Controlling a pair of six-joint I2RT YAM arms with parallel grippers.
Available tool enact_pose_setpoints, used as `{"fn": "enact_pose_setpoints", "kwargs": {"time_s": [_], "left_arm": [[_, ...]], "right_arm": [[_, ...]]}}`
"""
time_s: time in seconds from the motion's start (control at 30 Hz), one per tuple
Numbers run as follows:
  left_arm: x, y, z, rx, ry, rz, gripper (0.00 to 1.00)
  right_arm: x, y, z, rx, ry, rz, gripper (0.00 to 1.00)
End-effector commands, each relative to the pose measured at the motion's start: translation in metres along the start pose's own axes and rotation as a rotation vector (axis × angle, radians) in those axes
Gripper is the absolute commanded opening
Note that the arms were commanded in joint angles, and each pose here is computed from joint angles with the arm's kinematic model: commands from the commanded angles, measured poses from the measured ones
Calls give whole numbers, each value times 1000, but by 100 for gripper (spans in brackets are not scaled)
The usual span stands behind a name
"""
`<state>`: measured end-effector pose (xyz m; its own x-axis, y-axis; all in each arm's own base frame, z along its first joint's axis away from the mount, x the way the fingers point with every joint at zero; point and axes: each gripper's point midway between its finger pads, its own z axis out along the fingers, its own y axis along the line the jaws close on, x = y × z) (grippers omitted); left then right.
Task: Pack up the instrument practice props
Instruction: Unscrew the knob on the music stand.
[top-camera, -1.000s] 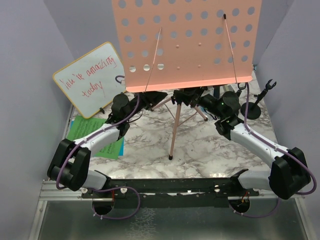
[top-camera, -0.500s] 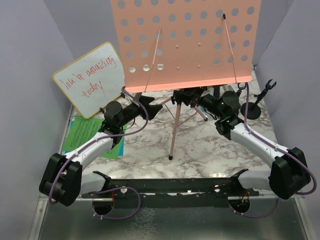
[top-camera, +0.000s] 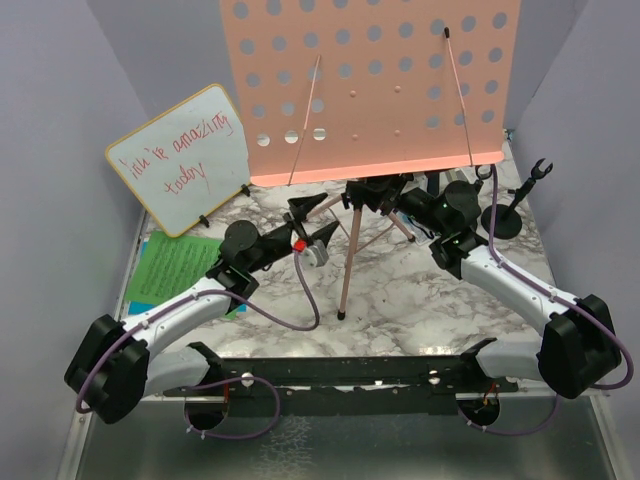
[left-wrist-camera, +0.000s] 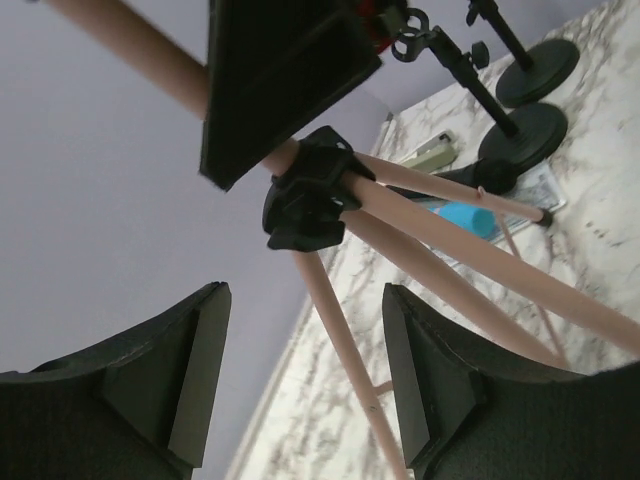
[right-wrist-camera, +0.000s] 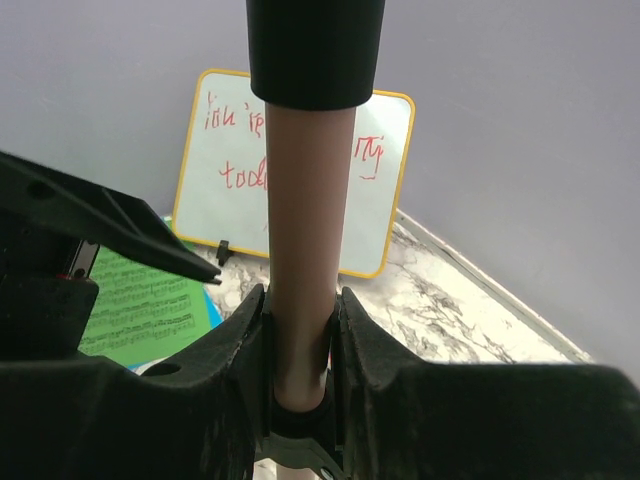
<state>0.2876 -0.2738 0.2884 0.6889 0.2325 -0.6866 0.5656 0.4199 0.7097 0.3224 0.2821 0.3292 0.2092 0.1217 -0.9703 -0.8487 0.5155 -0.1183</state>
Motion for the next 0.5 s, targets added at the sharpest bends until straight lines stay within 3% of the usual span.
{"fn": "enact_pose_setpoints", "kwargs": {"time_s": [0.0,0.47], "left_arm": [[-2,5,14,6,13,350,67],[-9,8,41,34,-21,475,60]], "right_arm": [[58,40,-12,-187,183,70,1],[61,42,-11,-204,200,80,1]]}}
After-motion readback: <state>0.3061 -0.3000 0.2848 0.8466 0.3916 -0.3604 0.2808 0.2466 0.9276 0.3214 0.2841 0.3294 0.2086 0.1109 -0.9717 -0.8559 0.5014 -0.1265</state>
